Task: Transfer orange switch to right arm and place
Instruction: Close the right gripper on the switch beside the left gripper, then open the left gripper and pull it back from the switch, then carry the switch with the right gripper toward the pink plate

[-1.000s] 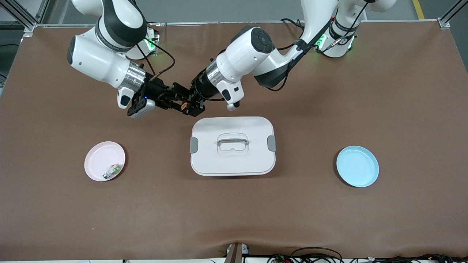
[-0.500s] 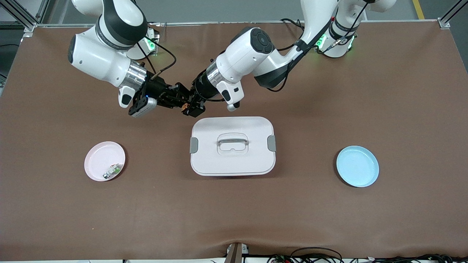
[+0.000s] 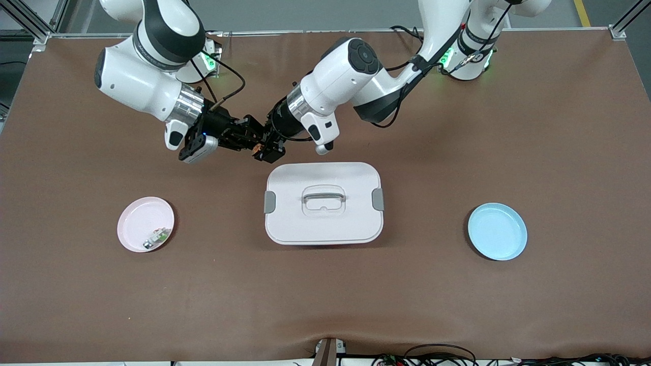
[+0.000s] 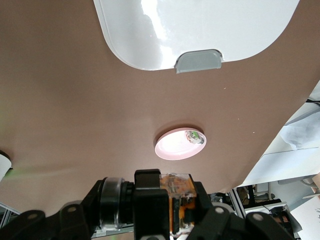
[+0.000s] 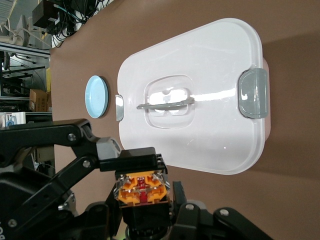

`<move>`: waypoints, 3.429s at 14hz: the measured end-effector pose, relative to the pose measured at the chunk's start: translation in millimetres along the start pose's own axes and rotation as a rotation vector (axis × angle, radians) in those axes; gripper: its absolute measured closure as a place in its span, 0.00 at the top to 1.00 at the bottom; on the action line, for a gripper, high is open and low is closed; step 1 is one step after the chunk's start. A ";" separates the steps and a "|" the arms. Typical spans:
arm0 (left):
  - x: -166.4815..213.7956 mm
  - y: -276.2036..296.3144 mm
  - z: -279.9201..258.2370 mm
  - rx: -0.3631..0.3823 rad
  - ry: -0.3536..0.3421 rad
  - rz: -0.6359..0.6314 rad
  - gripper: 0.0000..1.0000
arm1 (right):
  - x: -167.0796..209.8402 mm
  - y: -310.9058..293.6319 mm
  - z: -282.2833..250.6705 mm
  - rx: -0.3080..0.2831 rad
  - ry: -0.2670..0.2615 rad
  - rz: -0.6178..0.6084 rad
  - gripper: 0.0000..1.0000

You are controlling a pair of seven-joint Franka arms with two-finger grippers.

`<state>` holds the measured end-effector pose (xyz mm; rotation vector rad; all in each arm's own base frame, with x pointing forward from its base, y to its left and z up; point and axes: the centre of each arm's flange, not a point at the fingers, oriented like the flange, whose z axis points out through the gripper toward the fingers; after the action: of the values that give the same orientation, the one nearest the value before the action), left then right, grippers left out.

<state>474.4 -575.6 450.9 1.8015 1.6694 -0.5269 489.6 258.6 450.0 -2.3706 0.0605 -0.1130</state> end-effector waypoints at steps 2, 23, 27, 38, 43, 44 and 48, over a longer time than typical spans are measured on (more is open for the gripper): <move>-1.5 1.1 -2.7 -0.005 -0.001 0.004 0.80 | 1.3 -2.5 -1.5 0.007 -0.014 0.022 0.43; 37.4 37.1 -53.3 -0.085 0.055 -0.001 1.00 | 27.2 -9.8 -14.0 -0.149 -0.060 -0.126 0.43; 68.7 34.0 -69.0 -0.094 0.127 0.030 1.00 | 38.5 8.4 -34.2 -0.152 -0.109 -0.194 0.43; 176.7 59.0 -133.4 -0.104 0.578 0.542 1.00 | 69.4 62.6 -106.9 -0.339 -0.210 -0.453 0.43; 227.2 83.6 -201.7 0.169 0.732 0.945 1.00 | 80.8 89.8 -144.4 -0.432 -0.263 -0.587 0.43; 239.9 90.9 -217.8 0.214 0.749 0.995 1.00 | 81.9 93.9 -149.4 -0.441 -0.275 -0.615 0.43; 269.3 116.1 -262.6 0.231 0.785 1.023 1.00 | 86.2 103.7 -171.5 -0.508 -0.324 -0.688 0.43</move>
<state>590.3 -200.8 483.4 2.9087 0.8246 0.5224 557.2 58.9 506.1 -2.7738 -0.9893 -0.0397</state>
